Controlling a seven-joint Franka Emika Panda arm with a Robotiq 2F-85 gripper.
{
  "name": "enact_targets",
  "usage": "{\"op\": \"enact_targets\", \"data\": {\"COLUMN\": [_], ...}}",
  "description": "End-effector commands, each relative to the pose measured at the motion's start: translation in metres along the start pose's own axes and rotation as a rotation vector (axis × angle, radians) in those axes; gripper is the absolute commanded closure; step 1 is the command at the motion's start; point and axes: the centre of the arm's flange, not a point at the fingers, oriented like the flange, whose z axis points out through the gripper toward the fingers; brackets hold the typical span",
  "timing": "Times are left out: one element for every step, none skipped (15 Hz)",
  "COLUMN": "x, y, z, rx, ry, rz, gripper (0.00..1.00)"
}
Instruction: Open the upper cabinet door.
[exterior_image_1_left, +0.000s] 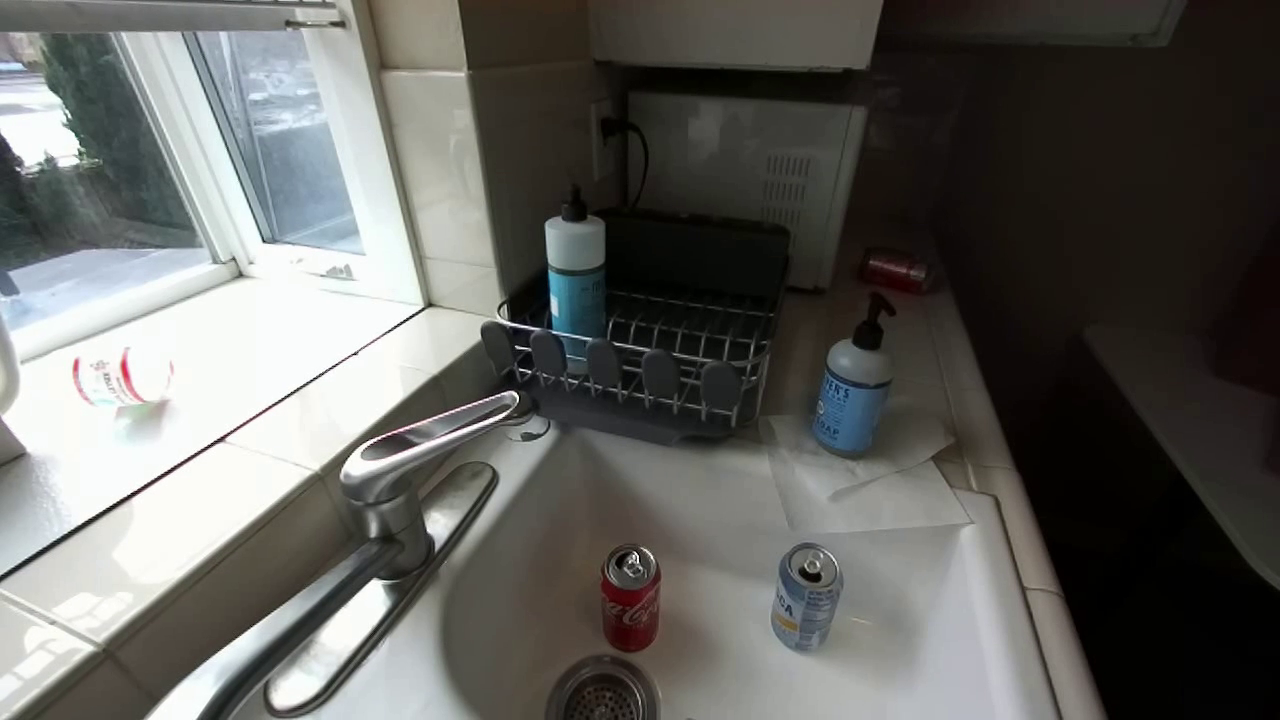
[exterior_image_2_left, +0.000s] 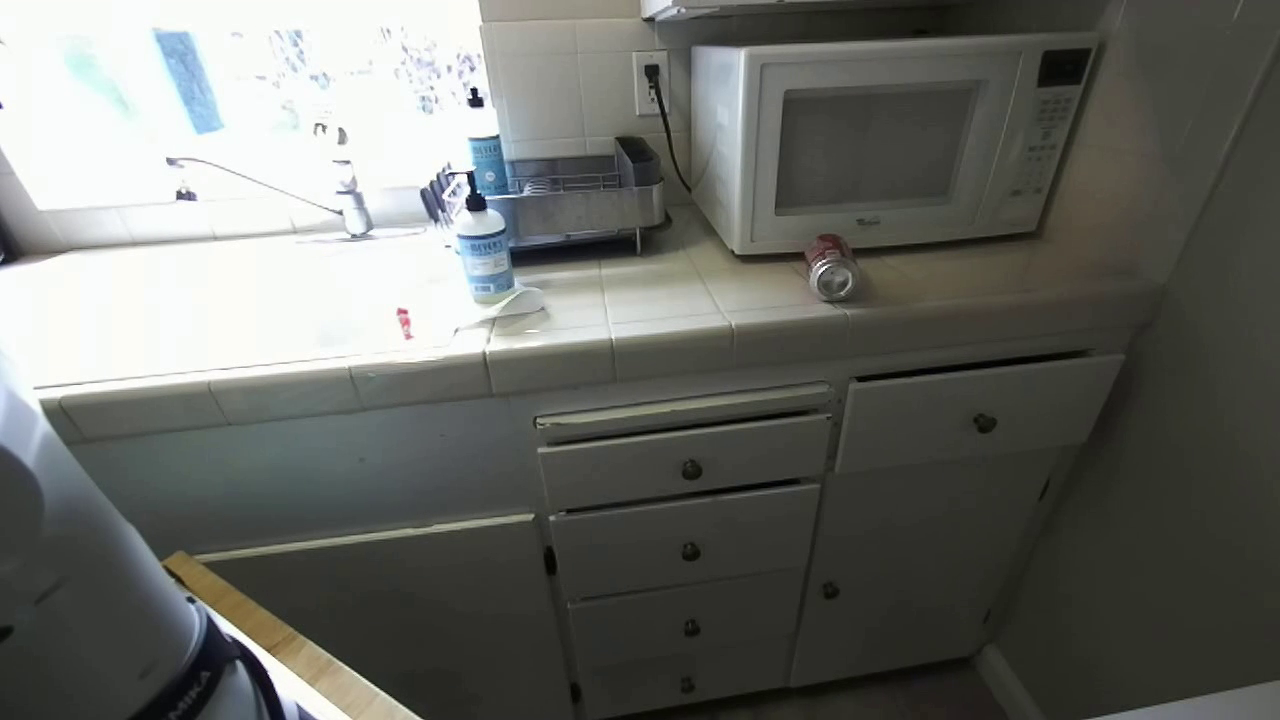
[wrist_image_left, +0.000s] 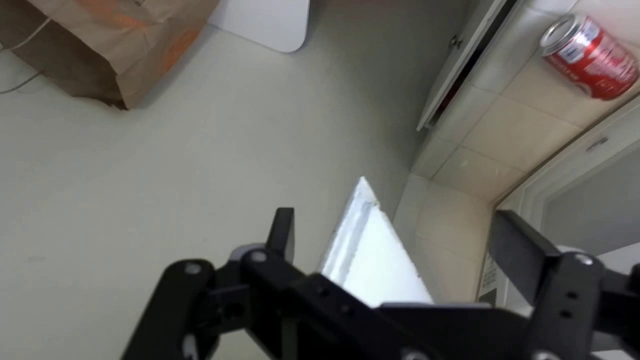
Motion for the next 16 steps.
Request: {"op": "enact_targets", "data": {"x": [0.001, 0.001, 0.001, 0.002, 0.003, 0.004, 0.003, 0.002, 0.007, 0.004, 0.008, 0.011, 0.012, 0.012, 0.012, 0.012], "y": [-0.009, -0.013, -0.017, -0.024, -0.029, -0.035, -0.042, -0.045, -0.047, -0.040, -0.042, -0.045, -0.046, -0.046, -0.045, -0.045], "z": [-0.021, -0.026, -0.031, -0.035, -0.039, -0.042, -0.043, -0.043, -0.040, -0.046, -0.047, -0.046, -0.045, -0.044, -0.044, -0.044], "rx": [0.137, 0.199, 0.267, 0.324, 0.383, 0.437, 0.414, 0.374, 0.332, 0.369, 0.363, 0.358, 0.354, 0.353, 0.352, 0.352], "ry": [-0.099, -0.103, -0.096, -0.079, -0.089, -0.098, -0.095, -0.043, 0.063, -0.023, 0.023, 0.043, 0.049, 0.050, 0.051, 0.051], "rz": [-0.055, -0.063, -0.065, -0.042, -0.042, -0.038, -0.043, -0.053, 0.001, -0.035, -0.029, -0.028, -0.027, -0.027, -0.026, -0.026], "gripper": [0.00, 0.00, 0.00, 0.00, 0.00, 0.00, 0.00, 0.00, 0.00, 0.00, 0.00, 0.00, 0.00, 0.00, 0.00, 0.00]}}
